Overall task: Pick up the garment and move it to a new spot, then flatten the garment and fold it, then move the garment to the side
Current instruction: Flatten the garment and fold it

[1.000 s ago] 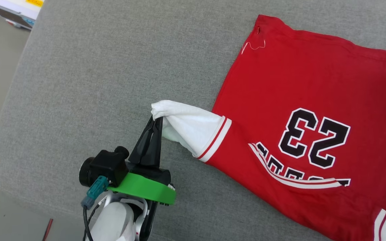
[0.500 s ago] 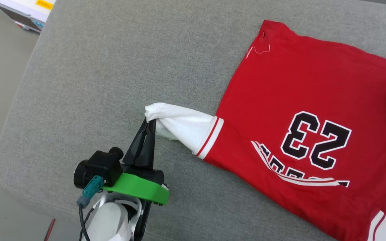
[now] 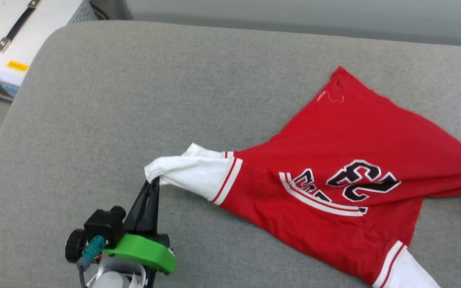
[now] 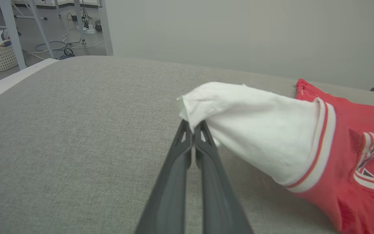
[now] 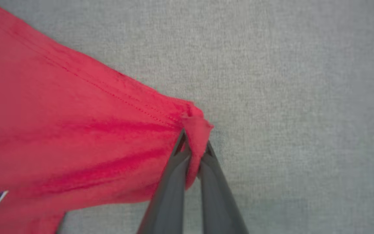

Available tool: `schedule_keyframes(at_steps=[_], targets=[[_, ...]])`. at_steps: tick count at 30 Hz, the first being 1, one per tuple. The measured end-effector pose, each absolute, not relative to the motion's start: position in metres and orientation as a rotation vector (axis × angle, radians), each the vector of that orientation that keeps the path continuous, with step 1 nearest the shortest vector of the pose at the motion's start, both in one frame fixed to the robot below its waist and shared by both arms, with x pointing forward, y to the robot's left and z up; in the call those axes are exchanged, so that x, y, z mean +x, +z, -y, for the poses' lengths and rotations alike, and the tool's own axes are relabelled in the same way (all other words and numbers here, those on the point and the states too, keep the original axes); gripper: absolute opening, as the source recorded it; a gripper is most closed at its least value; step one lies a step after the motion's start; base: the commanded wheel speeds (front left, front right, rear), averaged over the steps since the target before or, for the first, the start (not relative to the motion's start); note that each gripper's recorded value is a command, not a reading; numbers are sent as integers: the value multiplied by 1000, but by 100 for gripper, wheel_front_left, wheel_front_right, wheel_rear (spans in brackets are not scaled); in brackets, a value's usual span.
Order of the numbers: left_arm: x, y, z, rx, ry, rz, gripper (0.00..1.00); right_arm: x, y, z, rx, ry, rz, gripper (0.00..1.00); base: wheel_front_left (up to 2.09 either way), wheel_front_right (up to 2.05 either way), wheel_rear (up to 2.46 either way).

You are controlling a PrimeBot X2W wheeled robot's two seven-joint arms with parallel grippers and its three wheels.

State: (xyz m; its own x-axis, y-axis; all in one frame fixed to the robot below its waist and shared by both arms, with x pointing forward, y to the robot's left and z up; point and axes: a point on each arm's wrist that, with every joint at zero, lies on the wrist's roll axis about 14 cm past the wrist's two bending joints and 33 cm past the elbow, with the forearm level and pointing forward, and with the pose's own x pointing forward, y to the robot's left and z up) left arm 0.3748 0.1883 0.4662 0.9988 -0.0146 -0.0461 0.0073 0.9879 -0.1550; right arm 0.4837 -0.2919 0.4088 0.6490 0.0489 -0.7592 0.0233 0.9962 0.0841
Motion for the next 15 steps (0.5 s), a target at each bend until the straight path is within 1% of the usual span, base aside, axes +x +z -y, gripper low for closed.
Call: schedule_keyframes(at_steps=[6,11,15], targets=[[368,459,-180,-157,-49,-74,0,388,385,327,179,-91,-888,0,0,0,0],[368,460,-168,-155,-97,-84,0,311,365,337,294,-182,-888,0,0,0,0],[371,465,-159,-150,-133,-74,0,275,358,332,388,-234,-850,0,0,0,0]])
